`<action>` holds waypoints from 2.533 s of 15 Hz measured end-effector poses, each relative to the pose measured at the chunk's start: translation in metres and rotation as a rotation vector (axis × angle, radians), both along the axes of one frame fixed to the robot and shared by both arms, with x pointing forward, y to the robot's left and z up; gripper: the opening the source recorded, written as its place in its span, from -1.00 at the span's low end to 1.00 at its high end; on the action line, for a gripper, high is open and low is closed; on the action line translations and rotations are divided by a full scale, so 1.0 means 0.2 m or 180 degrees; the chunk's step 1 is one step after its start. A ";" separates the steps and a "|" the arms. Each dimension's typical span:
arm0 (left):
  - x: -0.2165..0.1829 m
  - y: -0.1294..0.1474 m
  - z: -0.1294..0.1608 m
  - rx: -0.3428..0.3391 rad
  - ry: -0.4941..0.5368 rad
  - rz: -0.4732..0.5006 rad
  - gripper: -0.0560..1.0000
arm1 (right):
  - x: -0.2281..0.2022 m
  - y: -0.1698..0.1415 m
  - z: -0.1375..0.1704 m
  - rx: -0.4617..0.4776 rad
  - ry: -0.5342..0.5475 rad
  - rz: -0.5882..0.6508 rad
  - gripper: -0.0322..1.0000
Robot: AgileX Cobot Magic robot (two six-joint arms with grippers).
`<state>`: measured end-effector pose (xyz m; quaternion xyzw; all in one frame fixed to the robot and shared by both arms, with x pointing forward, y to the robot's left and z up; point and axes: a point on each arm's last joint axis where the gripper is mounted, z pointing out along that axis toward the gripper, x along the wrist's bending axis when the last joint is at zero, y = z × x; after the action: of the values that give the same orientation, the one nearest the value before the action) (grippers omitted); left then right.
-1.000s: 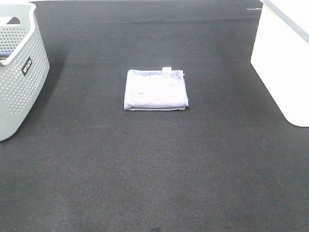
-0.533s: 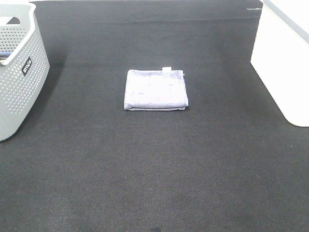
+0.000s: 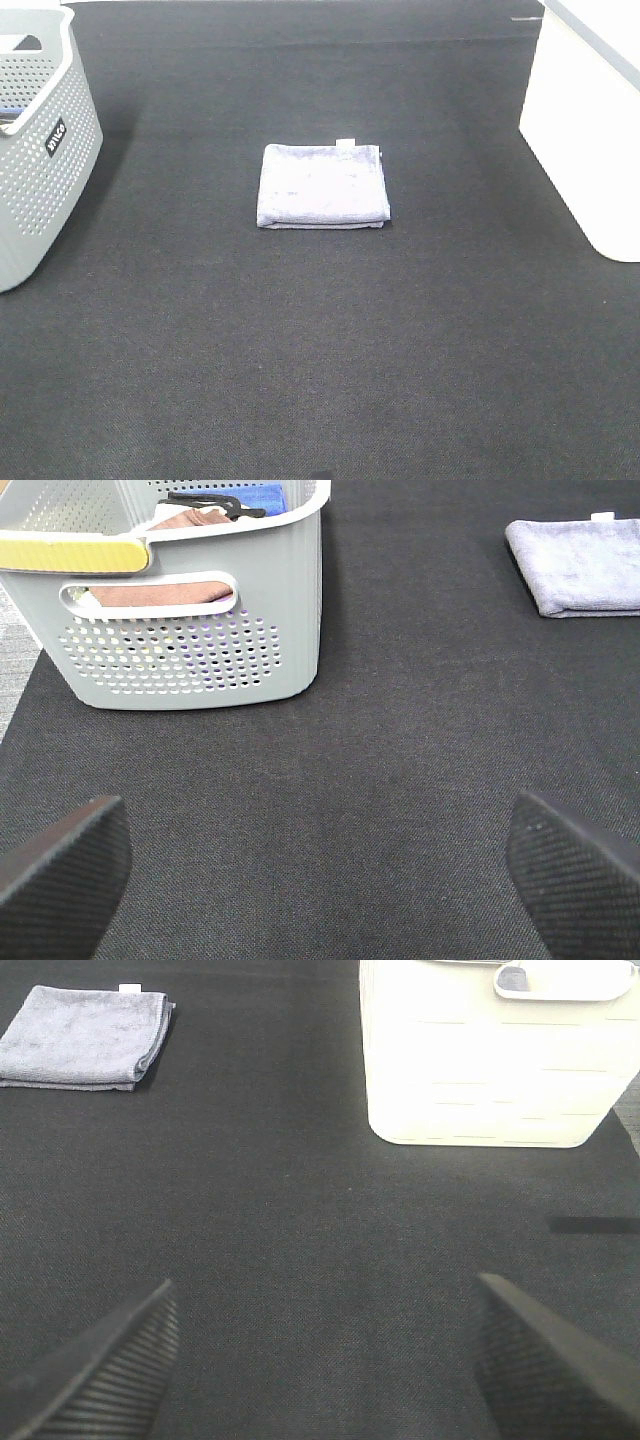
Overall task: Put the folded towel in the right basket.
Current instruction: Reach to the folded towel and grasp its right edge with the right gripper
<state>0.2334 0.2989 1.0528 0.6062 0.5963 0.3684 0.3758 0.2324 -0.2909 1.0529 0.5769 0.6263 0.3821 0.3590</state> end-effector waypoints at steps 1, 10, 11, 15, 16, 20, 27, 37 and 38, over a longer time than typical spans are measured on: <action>0.00 0.00 0.00 0.0000 0.0000 0.0000 0.94 | 0.00 0.00 0.00 0.0000 0.0000 0.0000 0.52; 0.00 0.00 0.00 0.0000 0.0000 0.0000 0.94 | 0.00 0.00 0.00 0.0000 0.0000 0.0000 0.52; 0.00 0.00 0.00 0.0000 0.0000 0.0000 0.94 | 0.00 0.00 0.00 0.0000 0.0000 0.0000 0.52; 0.00 0.00 0.00 0.0000 0.0000 0.0000 0.94 | 0.00 0.00 0.00 0.0000 0.0000 0.0000 0.52; 0.00 0.00 0.00 0.0000 0.0000 0.0000 0.94 | 0.00 0.00 0.00 0.0000 0.0000 0.0000 0.52; 0.00 0.00 0.00 0.0000 0.0000 0.0000 0.94 | 0.00 0.00 0.00 0.0000 0.0000 0.0000 0.52; 0.00 0.00 0.00 0.0000 0.0000 0.0000 0.94 | 0.00 0.00 0.00 0.0000 0.0000 0.0000 0.52; 0.00 0.00 0.00 0.0000 0.0000 0.0000 0.94 | 0.88 0.05 0.46 0.0450 0.0587 0.0320 0.52; 0.00 0.00 0.00 0.0000 0.0000 0.0000 0.94 | 1.01 0.07 0.47 0.0474 0.0786 0.0449 0.52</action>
<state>0.2334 0.2989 1.0528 0.6062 0.5963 0.3684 0.3758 0.4343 -0.2776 1.1468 0.5991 0.6746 0.3779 0.2077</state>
